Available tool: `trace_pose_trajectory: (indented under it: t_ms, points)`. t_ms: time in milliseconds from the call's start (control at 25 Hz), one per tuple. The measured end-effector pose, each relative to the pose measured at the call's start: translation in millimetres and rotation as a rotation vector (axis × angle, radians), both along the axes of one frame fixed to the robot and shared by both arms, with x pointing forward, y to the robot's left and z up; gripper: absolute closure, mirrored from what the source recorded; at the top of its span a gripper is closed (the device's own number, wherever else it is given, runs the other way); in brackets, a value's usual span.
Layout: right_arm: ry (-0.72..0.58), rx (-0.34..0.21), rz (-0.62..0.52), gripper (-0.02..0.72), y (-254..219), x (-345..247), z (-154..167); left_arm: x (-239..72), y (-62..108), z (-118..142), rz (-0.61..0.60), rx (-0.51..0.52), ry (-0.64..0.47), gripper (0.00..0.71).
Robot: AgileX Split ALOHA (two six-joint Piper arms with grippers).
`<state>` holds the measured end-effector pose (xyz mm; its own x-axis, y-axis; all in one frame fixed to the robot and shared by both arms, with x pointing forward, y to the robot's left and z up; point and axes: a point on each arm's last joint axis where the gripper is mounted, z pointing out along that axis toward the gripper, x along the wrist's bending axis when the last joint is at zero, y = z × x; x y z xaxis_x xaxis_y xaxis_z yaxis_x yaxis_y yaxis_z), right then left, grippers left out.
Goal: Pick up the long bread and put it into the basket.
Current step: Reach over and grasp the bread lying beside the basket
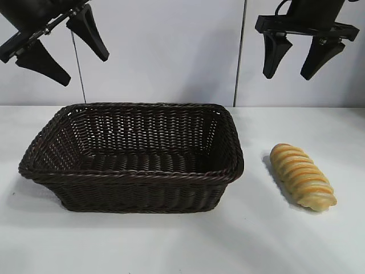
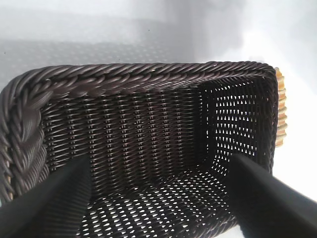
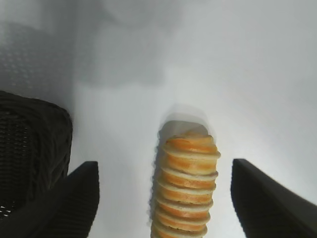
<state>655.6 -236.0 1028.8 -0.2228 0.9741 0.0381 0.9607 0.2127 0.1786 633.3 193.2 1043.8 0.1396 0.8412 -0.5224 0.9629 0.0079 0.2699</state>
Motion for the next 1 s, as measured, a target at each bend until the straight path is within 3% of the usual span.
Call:
trace_pose_trajectory:
  t_ms: [400, 1000]
  points:
    - [0.165, -0.029, -0.019, 0.167, -4.5, -27.3, -46.4, 0.0, 0.0, 0.0, -0.003, 0.001, -0.002, 0.157]
    - [0.094, -0.053, -0.062, 0.167, -8.5, -30.1, -91.1, 0.0, 0.0, 0.0, -0.006, 0.002, -0.004, 0.157]
